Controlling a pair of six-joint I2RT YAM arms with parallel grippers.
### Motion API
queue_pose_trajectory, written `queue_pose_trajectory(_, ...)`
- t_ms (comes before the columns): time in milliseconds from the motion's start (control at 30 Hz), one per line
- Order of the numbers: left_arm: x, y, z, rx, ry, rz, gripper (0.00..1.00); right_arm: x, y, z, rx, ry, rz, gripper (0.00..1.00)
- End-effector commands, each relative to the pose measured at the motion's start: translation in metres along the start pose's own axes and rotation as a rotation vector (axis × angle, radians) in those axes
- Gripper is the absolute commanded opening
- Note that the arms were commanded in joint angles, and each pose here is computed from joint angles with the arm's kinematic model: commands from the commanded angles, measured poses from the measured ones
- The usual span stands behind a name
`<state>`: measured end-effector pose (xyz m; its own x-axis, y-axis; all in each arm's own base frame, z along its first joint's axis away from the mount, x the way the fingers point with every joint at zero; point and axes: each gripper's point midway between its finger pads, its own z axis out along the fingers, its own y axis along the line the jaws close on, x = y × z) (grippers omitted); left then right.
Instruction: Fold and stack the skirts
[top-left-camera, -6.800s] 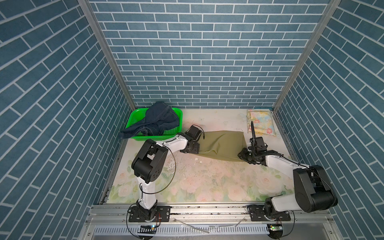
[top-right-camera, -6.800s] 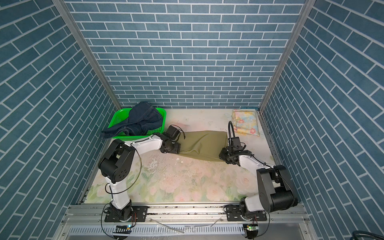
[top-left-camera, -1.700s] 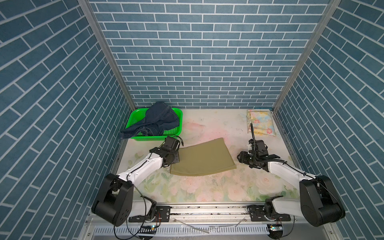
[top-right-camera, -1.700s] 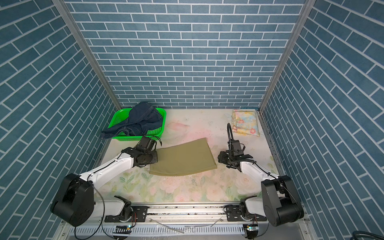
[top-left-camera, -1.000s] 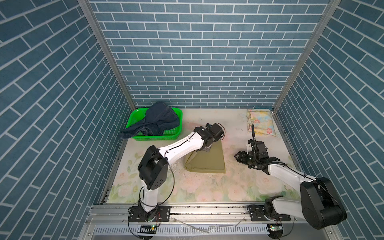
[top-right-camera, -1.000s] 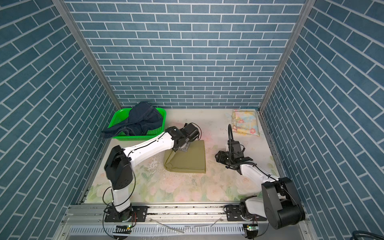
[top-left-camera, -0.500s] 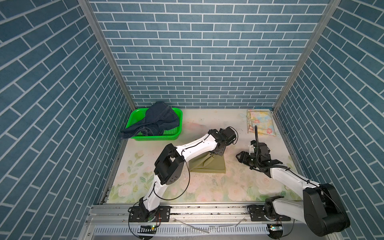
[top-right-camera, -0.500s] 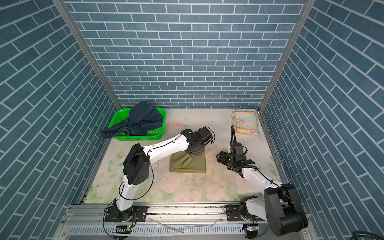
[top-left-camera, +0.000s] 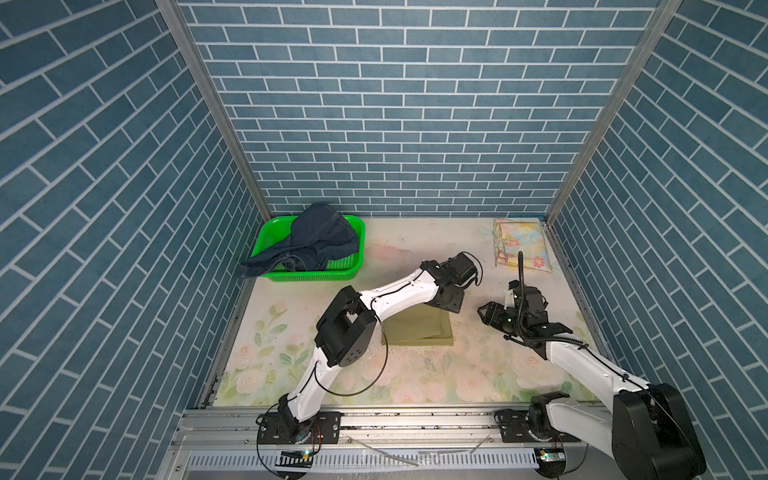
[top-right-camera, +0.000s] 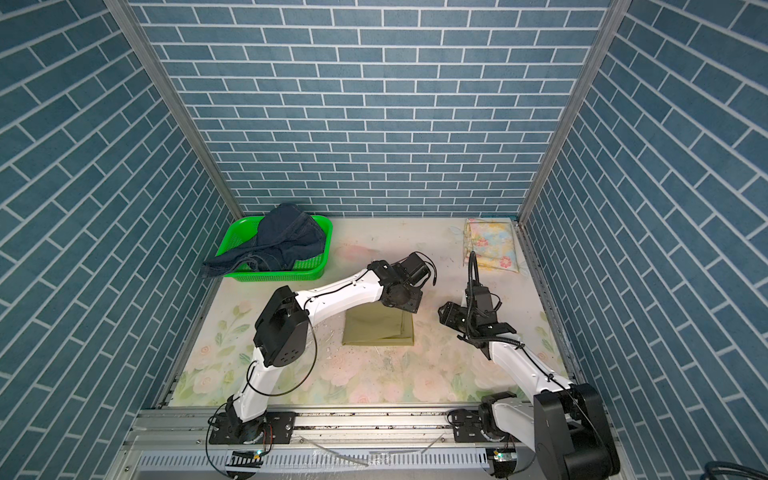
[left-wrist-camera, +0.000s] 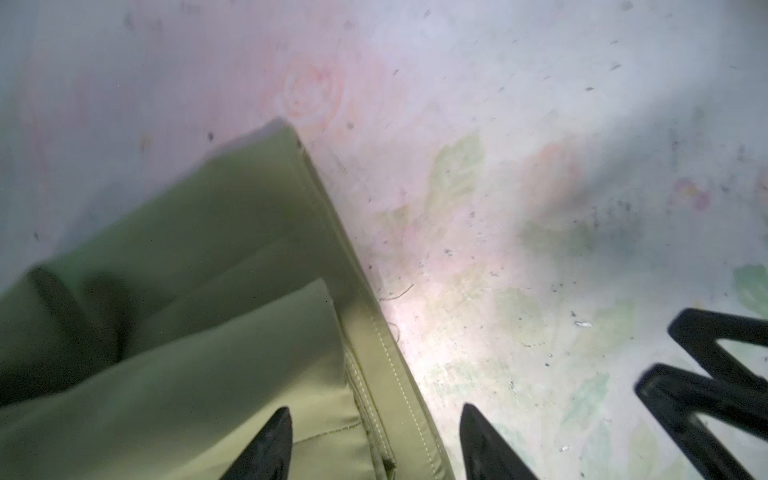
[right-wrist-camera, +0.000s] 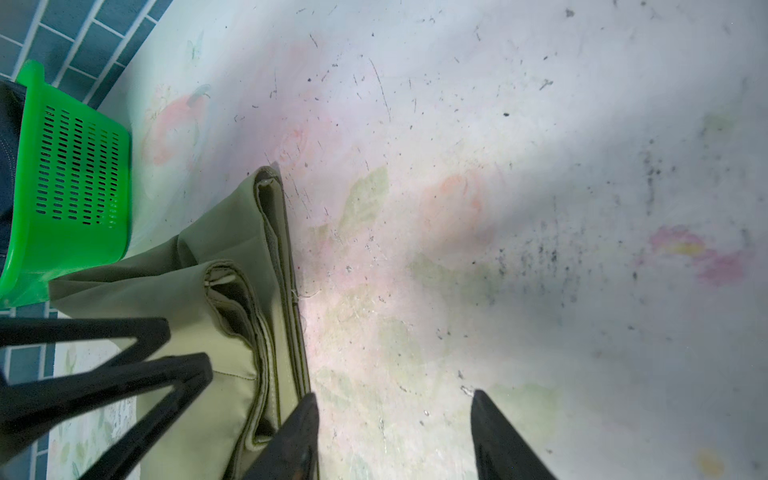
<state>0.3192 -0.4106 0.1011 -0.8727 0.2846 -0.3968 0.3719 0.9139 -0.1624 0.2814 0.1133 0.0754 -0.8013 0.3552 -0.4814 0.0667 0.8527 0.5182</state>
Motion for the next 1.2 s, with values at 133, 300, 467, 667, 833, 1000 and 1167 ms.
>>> queue_pose_trajectory(133,-0.030,0.027,-0.077,0.078,-0.156,-0.045,0.83,0.002,0.010,-0.007,-0.036,-0.012,-0.068,0.58)
queue_pose_trajectory(300,-0.009,0.080,-0.081,0.047,-0.147,-0.108,0.84,0.011,0.052,-0.004,-0.120,0.004,-0.136,0.57)
queue_pose_trajectory(467,0.019,0.114,-0.089,-0.017,-0.143,-0.102,0.84,0.028,0.085,0.004,-0.177,0.049,-0.147,0.54)
queue_pose_trajectory(667,0.042,0.139,-0.103,-0.057,-0.134,-0.067,0.84,0.043,0.109,0.018,-0.176,0.091,-0.165,0.52)
queue_pose_trajectory(833,0.041,0.147,-0.136,-0.118,-0.109,0.037,0.89,0.051,0.118,0.023,-0.155,0.106,-0.178,0.52)
queue_pose_trajectory(1000,0.032,0.138,-0.156,-0.072,-0.144,0.104,1.00,0.059,0.120,0.030,-0.126,0.117,-0.160,0.52)
queue_pose_trajectory(1167,0.021,0.123,-0.168,0.016,-0.134,0.131,1.00,0.071,0.123,0.036,-0.107,0.157,-0.145,0.52)
